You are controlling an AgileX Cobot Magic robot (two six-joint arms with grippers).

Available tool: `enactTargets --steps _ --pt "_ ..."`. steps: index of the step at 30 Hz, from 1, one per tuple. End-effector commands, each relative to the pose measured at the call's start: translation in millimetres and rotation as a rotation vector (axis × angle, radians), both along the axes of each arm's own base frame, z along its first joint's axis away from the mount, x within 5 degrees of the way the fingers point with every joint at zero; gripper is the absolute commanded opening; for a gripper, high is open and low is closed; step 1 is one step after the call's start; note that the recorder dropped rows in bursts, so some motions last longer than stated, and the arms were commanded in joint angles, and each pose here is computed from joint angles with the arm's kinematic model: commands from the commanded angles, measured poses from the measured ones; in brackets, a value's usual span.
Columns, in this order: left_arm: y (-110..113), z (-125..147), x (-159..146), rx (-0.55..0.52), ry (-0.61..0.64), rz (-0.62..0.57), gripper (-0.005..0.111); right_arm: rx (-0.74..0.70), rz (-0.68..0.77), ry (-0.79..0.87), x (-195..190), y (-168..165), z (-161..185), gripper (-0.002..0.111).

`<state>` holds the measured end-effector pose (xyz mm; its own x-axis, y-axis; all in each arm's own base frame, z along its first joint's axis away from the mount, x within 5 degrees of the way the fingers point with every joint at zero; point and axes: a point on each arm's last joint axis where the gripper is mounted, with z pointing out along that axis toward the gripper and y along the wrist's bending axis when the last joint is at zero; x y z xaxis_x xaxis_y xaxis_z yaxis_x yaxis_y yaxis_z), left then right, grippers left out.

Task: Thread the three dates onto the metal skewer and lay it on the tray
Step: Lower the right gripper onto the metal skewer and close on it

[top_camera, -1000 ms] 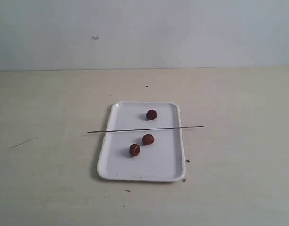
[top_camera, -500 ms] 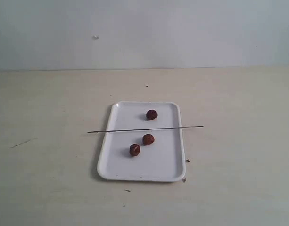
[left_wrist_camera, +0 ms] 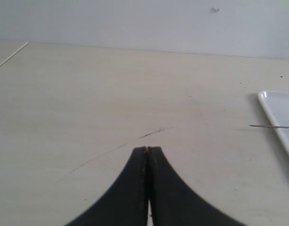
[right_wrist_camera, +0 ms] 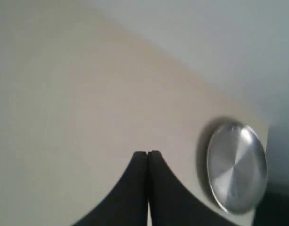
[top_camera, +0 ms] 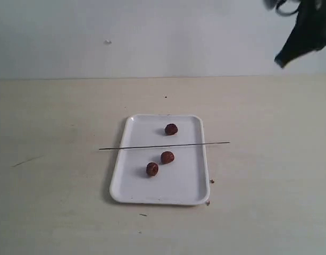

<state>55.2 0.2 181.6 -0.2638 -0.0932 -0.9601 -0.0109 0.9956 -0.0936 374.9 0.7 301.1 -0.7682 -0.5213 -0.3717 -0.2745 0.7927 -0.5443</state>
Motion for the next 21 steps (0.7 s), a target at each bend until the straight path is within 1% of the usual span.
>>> enactTargets --steps 1,2,4,5,6,7,8,9,11,15,17,19,20,21 --pt "0.1 0.7 0.2 -0.009 -0.001 0.004 0.000 -0.126 0.259 0.484 11.1 32.5 -39.7 0.000" --pt "0.1 0.7 0.2 -0.009 -0.001 0.004 0.000 -0.092 0.326 0.515 13.6 43.5 -47.0 0.000" --pt "0.1 0.7 0.2 -0.009 -0.001 0.004 0.000 -0.037 0.529 0.573 13.2 69.4 -58.3 0.000" --pt "0.1 0.7 0.2 -0.009 -0.001 0.004 0.000 0.008 0.773 0.599 10.4 94.7 -66.1 0.003" --pt "0.1 0.7 0.2 -0.009 -0.001 0.004 0.000 0.015 0.857 0.593 9.9 103.5 -68.3 0.006" --pt "0.1 0.7 0.2 -0.009 -0.001 0.004 0.000 0.038 0.939 0.520 12.0 122.5 -69.2 0.016" --pt "0.1 0.7 0.2 -0.009 -0.001 0.004 0.000 0.040 0.948 0.490 13.4 128.0 -69.2 0.022" --pt "0.1 0.7 0.2 -0.009 -0.001 0.004 0.000 0.041 0.967 0.447 14.9 138.7 -70.5 0.032" --pt "0.1 0.7 0.2 -0.009 -0.001 0.004 0.000 0.037 0.988 0.443 13.8 148.6 -74.4 0.039" --pt "0.1 0.7 0.2 -0.009 -0.001 0.004 0.000 0.031 1.017 0.459 19.0 163.1 -100.2 0.040" --pt "0.1 0.7 0.2 -0.009 -0.001 0.004 0.000 0.022 1.016 0.457 24.6 164.6 -114.2 0.040" --pt "0.1 0.7 0.2 -0.009 -0.001 0.004 0.000 0.020 1.022 0.490 27.8 165.7 -131.3 0.040" --pt "0.1 0.7 0.2 -0.009 -0.001 0.004 0.000 0.020 1.021 0.494 28.9 166.0 -133.8 0.040" --pt "0.1 0.7 0.2 -0.009 -0.001 0.004 0.000 0.026 0.991 0.505 31.9 166.3 -140.2 0.040"
